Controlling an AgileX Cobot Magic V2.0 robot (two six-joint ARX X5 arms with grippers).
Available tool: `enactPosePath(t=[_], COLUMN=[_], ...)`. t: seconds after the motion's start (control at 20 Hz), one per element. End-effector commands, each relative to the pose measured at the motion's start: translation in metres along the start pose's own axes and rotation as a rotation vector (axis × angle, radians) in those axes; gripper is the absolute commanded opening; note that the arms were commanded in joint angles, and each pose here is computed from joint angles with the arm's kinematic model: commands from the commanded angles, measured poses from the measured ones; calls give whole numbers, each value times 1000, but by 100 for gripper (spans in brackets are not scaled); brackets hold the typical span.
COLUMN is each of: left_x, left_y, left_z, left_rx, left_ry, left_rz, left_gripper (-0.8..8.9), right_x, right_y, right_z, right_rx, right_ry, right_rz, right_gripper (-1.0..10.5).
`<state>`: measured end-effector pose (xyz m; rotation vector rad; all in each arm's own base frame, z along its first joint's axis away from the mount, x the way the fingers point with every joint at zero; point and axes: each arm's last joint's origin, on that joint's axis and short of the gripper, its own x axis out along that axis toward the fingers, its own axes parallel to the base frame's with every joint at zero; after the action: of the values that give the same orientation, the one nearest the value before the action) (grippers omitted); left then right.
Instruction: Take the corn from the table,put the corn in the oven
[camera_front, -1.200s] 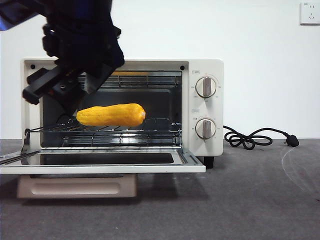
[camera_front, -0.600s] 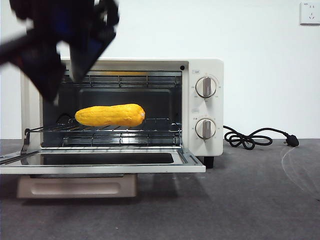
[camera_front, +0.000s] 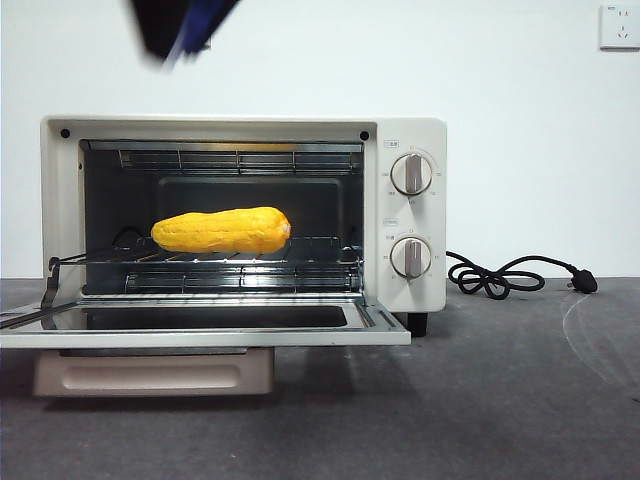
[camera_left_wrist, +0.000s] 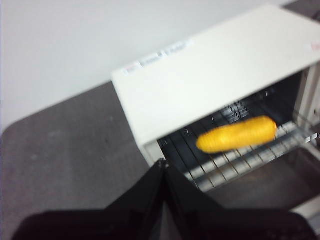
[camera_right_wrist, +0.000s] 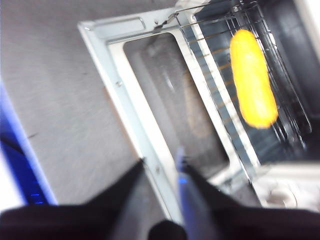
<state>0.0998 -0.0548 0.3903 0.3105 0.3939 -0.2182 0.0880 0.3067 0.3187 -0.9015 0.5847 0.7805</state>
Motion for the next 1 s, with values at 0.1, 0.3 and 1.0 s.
enactPosePath(t=[0.1, 0.3, 1.0], left_x=[12, 26, 75], left_y=[0, 4, 33], left_z=[-3, -10, -112], left_rx=[9, -24, -484], left_ry=[68, 155, 352], left_rz=[-88, -206, -379], left_gripper=[-9, -9, -9], right_x=[-30, -61, -68], right_y=[-16, -37, -107], right_z=[-12, -25, -65], right_rx=[55, 103, 328], right_ry=[-34, -97, -92], right_rz=[20, 65, 393], right_gripper=[-8, -8, -8])
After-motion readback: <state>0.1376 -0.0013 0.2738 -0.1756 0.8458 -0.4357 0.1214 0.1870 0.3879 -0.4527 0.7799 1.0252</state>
